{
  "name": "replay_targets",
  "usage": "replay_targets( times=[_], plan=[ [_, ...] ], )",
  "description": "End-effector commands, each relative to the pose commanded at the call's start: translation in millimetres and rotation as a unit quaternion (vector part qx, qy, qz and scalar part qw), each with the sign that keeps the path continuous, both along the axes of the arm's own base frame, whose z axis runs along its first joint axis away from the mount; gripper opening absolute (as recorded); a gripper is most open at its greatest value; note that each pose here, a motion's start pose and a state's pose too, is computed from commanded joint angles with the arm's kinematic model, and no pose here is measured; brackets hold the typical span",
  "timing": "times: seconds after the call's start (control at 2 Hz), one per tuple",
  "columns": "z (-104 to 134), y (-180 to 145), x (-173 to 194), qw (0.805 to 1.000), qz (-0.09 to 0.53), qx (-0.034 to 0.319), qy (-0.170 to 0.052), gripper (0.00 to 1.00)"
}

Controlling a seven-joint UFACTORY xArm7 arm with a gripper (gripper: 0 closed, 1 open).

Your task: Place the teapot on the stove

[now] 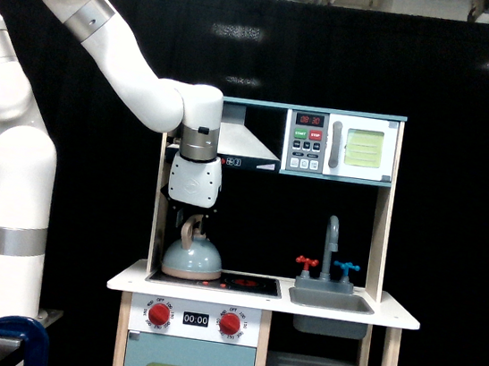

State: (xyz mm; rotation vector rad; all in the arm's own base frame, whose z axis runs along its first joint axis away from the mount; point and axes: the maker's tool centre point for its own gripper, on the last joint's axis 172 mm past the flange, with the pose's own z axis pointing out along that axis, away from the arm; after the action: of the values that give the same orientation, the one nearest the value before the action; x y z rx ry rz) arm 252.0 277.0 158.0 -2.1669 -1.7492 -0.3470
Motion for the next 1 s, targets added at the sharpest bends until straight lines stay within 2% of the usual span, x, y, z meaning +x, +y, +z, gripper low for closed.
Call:
replay_targets(
  times=[0.5, 1.0],
  plan=[
    [39.0, -51.0, -4.0, 1.0, 0.0, 0.0, 0.0, 1.0],
    [105.0, -133.0, -26.0, 1.0, 0.0, 0.0, 0.0, 1.0]
  ],
)
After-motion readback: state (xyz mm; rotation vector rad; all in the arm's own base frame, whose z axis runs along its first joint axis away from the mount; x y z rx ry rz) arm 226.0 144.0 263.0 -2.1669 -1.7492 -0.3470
